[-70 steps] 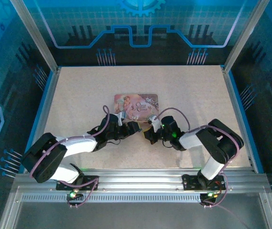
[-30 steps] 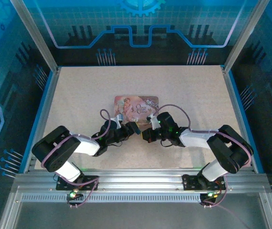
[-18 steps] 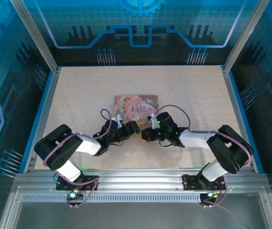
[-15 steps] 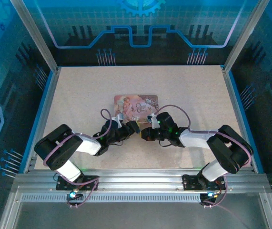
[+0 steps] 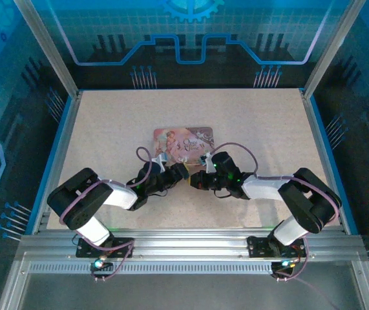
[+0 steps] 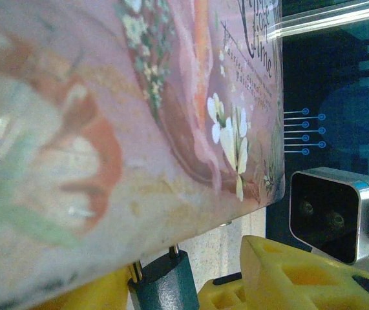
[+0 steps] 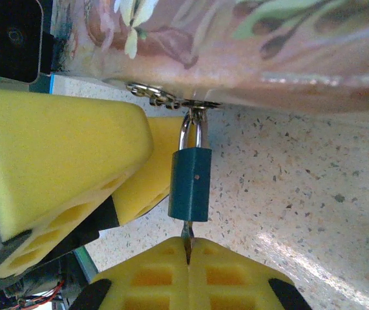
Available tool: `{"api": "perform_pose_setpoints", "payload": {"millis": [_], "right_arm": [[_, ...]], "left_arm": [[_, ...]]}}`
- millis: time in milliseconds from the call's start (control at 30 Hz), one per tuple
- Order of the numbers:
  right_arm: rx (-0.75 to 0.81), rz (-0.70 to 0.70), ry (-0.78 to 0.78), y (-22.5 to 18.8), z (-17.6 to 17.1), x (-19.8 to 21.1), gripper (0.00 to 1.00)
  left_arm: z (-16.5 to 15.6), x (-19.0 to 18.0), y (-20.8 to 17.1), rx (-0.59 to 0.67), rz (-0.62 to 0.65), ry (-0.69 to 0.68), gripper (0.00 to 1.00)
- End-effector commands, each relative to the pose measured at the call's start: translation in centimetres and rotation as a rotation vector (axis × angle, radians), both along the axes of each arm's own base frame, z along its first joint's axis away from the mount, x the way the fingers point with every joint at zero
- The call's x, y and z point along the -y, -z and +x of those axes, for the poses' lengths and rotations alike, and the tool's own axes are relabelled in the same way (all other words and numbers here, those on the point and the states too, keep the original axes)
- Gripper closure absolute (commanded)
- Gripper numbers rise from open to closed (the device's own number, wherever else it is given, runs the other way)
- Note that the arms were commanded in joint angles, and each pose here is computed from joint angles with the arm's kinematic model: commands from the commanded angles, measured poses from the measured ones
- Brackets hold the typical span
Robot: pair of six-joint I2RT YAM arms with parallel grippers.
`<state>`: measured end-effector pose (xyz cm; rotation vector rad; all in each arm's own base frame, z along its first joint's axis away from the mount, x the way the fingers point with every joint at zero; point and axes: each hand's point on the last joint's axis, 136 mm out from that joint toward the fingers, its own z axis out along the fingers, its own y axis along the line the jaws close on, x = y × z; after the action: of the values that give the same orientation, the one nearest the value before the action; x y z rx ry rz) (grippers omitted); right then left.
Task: Unlock a padlock with a key
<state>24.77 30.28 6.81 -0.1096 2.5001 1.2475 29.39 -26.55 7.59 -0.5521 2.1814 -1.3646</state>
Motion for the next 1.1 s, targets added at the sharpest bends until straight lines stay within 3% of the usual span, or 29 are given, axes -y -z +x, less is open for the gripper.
{"api": "perform_pose_setpoints", "payload": {"millis": [0,433,800,1067], "right_arm": [[0.094,0.074,0.003,-2.5,1.7,-1.8,0.98],[0.071,0.104,0.023,-2.1,2.2,-2.2,0.98],[0.078,0.105,0.049,-2.3,2.7,-1.5,0.98],[0.070,0.113,0.042,-2.1,2.7,-1.7,0.98]], "left_arm": [[-2.1,1.4,1.5,-0.143,-0.039,0.061,0.52],[-2.2,1.9,0.3,-0.160,-0.064,0.072,0.60],[-2.5,2.0,0.5,-0.180,-0.063,0.087,0.53],[-2.8,2.2,0.5,-0.192,-0.068,0.107,0.56]]}}
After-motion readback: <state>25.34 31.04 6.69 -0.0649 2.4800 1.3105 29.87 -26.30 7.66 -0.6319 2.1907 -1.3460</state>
